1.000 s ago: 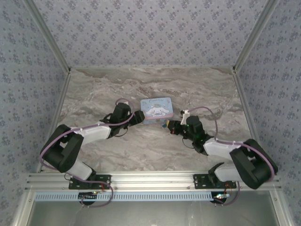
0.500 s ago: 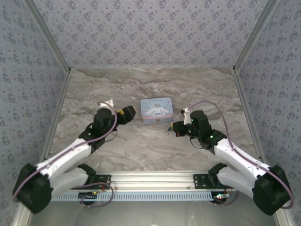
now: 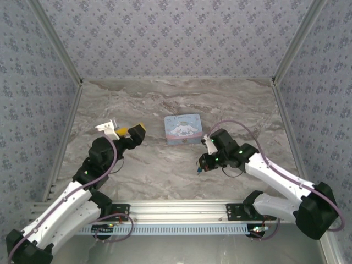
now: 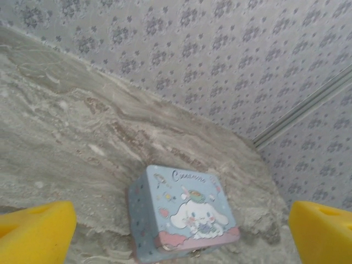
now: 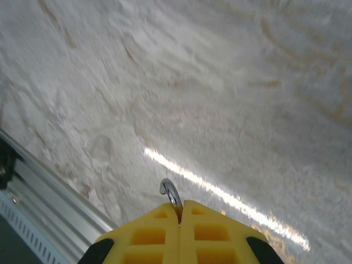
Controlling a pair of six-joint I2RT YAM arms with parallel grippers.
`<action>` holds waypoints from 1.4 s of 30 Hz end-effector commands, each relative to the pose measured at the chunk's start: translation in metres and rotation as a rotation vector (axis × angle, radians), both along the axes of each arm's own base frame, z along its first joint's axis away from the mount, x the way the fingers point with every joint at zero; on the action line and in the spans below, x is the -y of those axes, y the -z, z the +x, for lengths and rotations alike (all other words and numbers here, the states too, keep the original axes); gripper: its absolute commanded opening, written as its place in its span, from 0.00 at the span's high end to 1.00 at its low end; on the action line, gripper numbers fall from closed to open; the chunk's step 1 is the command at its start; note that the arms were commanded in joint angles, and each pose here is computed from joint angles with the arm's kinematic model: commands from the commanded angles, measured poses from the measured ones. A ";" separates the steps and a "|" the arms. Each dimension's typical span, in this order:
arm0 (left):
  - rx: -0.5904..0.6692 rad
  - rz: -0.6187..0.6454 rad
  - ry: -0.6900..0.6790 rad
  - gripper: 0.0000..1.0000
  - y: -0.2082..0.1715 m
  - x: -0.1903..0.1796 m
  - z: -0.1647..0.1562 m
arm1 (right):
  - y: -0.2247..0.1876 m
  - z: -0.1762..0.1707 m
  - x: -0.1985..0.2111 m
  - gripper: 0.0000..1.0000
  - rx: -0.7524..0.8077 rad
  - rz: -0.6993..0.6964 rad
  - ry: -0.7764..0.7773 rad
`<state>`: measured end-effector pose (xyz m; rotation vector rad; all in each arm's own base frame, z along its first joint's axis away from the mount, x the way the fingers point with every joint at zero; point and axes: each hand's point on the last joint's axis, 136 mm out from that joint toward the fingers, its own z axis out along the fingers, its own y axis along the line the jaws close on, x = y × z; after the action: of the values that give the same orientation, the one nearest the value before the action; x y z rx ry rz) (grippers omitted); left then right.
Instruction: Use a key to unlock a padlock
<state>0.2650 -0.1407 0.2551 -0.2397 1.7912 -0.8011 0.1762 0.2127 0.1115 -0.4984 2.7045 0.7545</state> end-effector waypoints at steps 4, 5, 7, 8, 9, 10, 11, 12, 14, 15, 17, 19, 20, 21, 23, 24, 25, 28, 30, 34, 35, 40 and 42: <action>0.011 0.043 0.012 0.01 -0.006 -0.001 -0.001 | 0.015 -0.018 -0.007 1.00 -0.122 -0.084 -0.064; 0.009 0.044 0.011 0.01 -0.005 -0.001 -0.001 | 0.017 -0.018 -0.009 1.00 -0.132 -0.089 -0.070; 0.010 0.046 0.011 0.01 -0.005 -0.001 -0.001 | 0.021 -0.017 -0.013 1.00 -0.151 -0.092 -0.076; 0.009 0.049 0.009 0.01 -0.005 -0.002 -0.001 | 0.024 -0.017 -0.014 1.00 -0.159 -0.098 -0.084; 0.006 0.048 0.006 0.01 -0.004 -0.002 -0.001 | 0.027 -0.017 -0.015 1.00 -0.164 -0.104 -0.087; 0.005 0.050 0.006 0.01 -0.004 -0.003 -0.002 | 0.030 -0.016 -0.015 1.00 -0.170 -0.112 -0.090; 0.003 0.052 0.005 0.01 -0.003 -0.003 -0.002 | 0.032 -0.015 -0.015 1.00 -0.173 -0.119 -0.088; 0.001 0.053 0.002 0.00 -0.002 -0.004 -0.002 | 0.034 -0.013 -0.015 1.00 -0.176 -0.125 -0.086; -0.002 0.058 -0.002 0.00 -0.001 -0.005 -0.001 | 0.039 -0.010 -0.015 1.00 -0.181 -0.130 -0.078; -0.003 0.059 -0.002 0.01 0.000 -0.005 -0.001 | 0.041 -0.009 -0.015 1.00 -0.182 -0.130 -0.075; -0.002 0.059 0.001 0.01 -0.001 -0.004 -0.001 | 0.046 -0.005 -0.014 1.00 -0.182 -0.132 -0.065; -0.002 0.061 0.006 0.00 0.000 -0.003 -0.001 | 0.050 -0.003 -0.012 1.00 -0.187 -0.139 -0.055; -0.003 0.060 0.006 0.01 0.000 -0.003 -0.001 | 0.053 0.000 -0.013 1.00 -0.183 -0.133 -0.050; -0.003 0.059 0.008 0.01 0.000 -0.003 -0.001 | 0.054 0.003 -0.014 1.00 -0.178 -0.128 -0.047; -0.010 0.060 0.010 0.01 0.003 -0.002 -0.001 | 0.057 0.006 -0.014 1.00 -0.176 -0.119 -0.042; -0.012 0.056 0.009 0.01 0.003 -0.002 0.000 | 0.057 0.007 -0.015 1.00 -0.174 -0.113 -0.043; -0.014 0.055 0.010 0.01 0.004 -0.001 0.000 | 0.058 0.008 -0.017 1.00 -0.173 -0.106 -0.049; -0.020 0.047 0.014 0.01 0.006 0.001 0.002 | 0.065 0.012 -0.015 1.00 -0.177 -0.119 -0.045; -0.022 0.043 0.022 0.00 0.006 0.003 0.003 | 0.069 0.014 -0.014 1.00 -0.185 -0.123 -0.036; -0.030 0.045 0.028 0.00 0.008 0.005 0.004 | 0.075 0.016 -0.014 0.94 -0.198 -0.115 -0.027; -0.033 0.044 0.027 0.01 0.009 0.005 0.004 | 0.075 0.016 -0.014 0.90 -0.197 -0.112 -0.028; -0.033 0.045 0.027 0.00 0.009 0.005 0.004 | 0.070 0.021 -0.013 0.79 -0.170 -0.103 -0.013; -0.030 0.044 0.027 0.01 0.009 0.004 0.003 | 0.066 0.024 -0.011 0.74 -0.148 -0.103 0.000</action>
<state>0.2671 -0.1443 0.2295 -0.2012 1.8926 -0.7478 0.1984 0.2275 0.0405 -0.4999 2.9175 0.6830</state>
